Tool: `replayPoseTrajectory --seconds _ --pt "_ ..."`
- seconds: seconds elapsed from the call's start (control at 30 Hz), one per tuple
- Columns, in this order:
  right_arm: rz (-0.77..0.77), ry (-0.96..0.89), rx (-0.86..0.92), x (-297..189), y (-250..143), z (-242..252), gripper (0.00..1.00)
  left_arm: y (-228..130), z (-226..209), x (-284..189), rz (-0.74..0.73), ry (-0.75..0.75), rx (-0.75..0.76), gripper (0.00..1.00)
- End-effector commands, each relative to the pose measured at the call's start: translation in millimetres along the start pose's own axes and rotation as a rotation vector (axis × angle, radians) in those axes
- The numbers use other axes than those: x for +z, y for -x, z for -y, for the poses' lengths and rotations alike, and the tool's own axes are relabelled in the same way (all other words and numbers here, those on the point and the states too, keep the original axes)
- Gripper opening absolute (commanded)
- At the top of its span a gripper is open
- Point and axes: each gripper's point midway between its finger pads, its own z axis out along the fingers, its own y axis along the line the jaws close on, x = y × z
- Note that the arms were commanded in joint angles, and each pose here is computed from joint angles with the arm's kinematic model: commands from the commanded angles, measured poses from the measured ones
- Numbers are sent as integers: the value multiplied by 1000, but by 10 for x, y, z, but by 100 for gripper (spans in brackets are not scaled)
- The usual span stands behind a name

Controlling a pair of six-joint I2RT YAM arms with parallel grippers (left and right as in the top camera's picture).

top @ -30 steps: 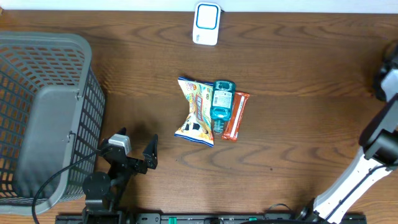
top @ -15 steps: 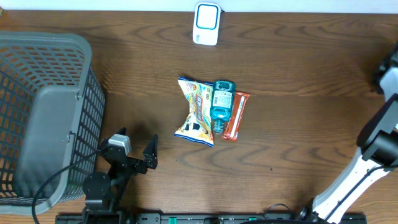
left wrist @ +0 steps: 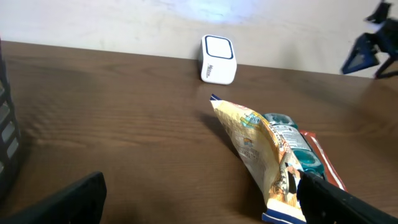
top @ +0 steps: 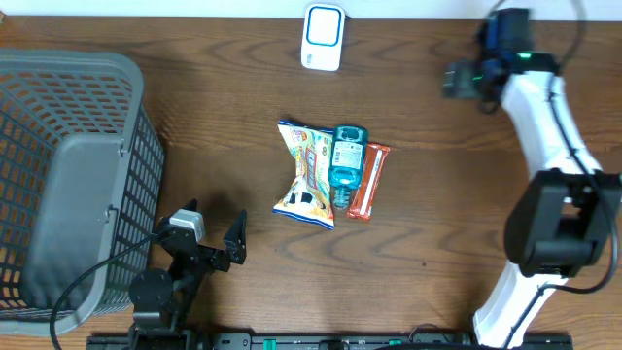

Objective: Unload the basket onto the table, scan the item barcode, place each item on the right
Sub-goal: 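Reach the right gripper to the red bar beside the teal bottle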

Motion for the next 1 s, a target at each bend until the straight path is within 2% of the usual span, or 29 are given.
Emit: replayPoseTrajectory --seconds 0.0,0.07,0.23,0.33,0.47,0.6,0.8,0.97 --pt "-163 197 -33 -72 -454 -806 99 -130 -32 15 -36 8 -18 98" --pt "-251 193 -144 -140 -746 -1003 99 -130 -32 15 -36 8 -18 98" --pt "-434 102 -131 -324 -1294 -1198 99 -130 -32 15 -36 8 -18 98" --pt "-481 -16 -122 -422 -1511 -1220 95 -130 -32 15 -36 8 -18 98" --pt "-447 -149 -165 -479 -1640 -1290 84 -130 -32 15 -36 8 -18 98" --pt "-392 -242 -204 -435 -1762 -1353 81 -130 -32 15 -36 8 -18 98" --pt "-363 -254 -232 -211 -2047 -1469 73 -130 -32 15 -36 8 -18 98" --pt "-306 -245 -223 -102 -2049 -1557 62 -130 -32 15 -36 8 -18 98"
